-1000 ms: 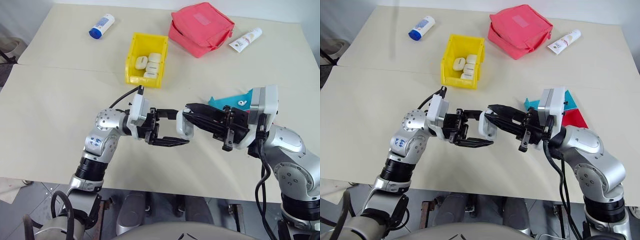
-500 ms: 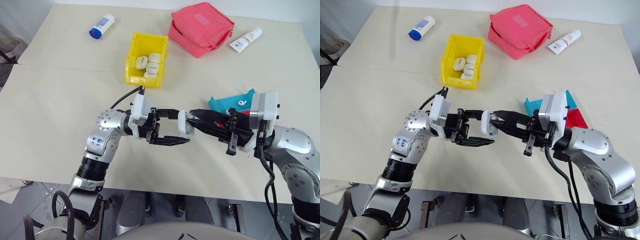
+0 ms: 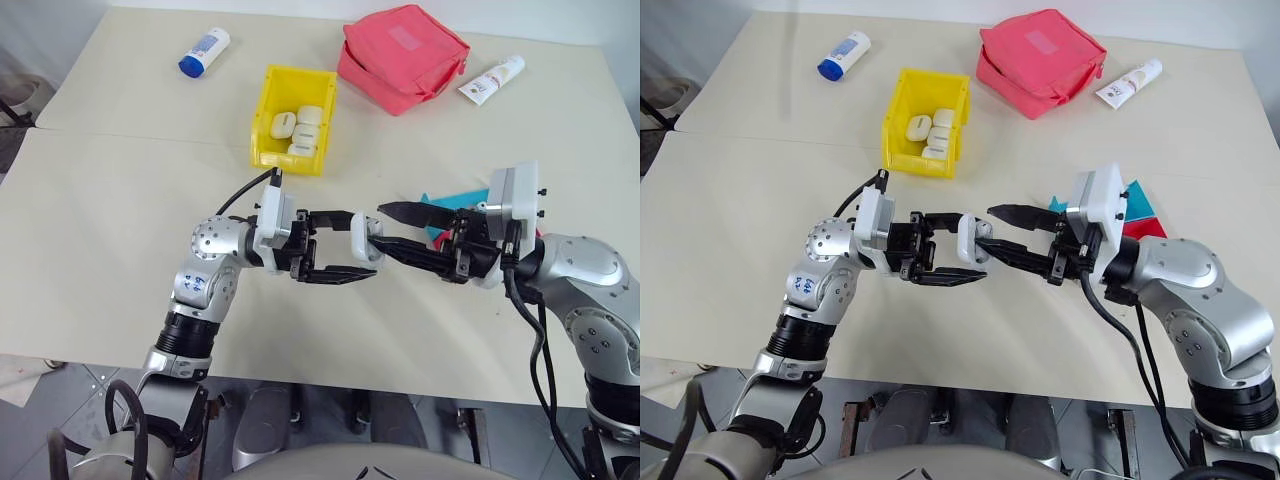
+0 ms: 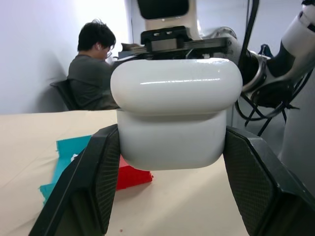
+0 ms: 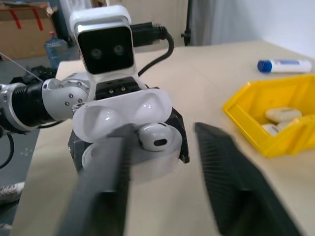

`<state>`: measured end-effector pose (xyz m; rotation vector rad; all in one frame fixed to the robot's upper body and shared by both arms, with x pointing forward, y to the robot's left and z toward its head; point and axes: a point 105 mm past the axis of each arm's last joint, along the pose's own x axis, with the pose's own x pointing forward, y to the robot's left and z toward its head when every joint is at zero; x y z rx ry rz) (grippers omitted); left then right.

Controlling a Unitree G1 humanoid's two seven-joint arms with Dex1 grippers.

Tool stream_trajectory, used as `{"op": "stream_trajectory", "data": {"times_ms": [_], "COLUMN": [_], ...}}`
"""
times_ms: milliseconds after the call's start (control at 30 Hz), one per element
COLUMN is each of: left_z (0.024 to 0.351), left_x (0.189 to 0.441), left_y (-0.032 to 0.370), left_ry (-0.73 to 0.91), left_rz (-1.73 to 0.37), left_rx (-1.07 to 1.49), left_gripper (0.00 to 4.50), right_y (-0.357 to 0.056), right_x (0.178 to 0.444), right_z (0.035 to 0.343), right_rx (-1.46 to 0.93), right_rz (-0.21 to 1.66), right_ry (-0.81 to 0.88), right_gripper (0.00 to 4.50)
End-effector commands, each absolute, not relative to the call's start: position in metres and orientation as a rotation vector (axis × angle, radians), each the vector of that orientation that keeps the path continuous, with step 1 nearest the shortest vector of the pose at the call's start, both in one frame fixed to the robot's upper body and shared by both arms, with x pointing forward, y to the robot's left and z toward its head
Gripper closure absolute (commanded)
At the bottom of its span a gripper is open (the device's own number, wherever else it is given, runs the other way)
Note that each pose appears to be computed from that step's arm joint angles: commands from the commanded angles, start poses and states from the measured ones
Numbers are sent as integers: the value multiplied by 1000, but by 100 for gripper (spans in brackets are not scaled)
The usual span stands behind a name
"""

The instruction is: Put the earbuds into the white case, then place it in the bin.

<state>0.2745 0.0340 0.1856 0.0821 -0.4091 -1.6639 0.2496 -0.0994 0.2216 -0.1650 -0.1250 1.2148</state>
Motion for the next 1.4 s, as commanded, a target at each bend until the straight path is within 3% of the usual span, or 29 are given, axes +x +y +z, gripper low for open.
{"op": "stream_trajectory", "data": {"times_ms": [33, 333, 700, 967, 1400], "left_z": [205, 197, 197, 193, 189], "left_x": [270, 281, 293, 297, 292], "left_y": [30, 35, 38, 42, 39], "left_ry": [-519, -487, -484, -480, -483], "left_rz": [-1686, -1652, -1632, -1605, -1597], "left_rx": [117, 99, 100, 111, 94], "left_gripper": [173, 173, 173, 173, 173], "right_y": [-95, -102, -114, -207, -300], "right_x": [247, 244, 241, 264, 245], "right_z": [226, 246, 249, 217, 186], "right_rx": [-200, -267, -318, -445, -457], "right_rz": [1240, 1229, 1215, 879, 622], "right_ry": [-120, -150, -113, 138, 347], "right_gripper": [245, 245, 245, 245, 245]}}
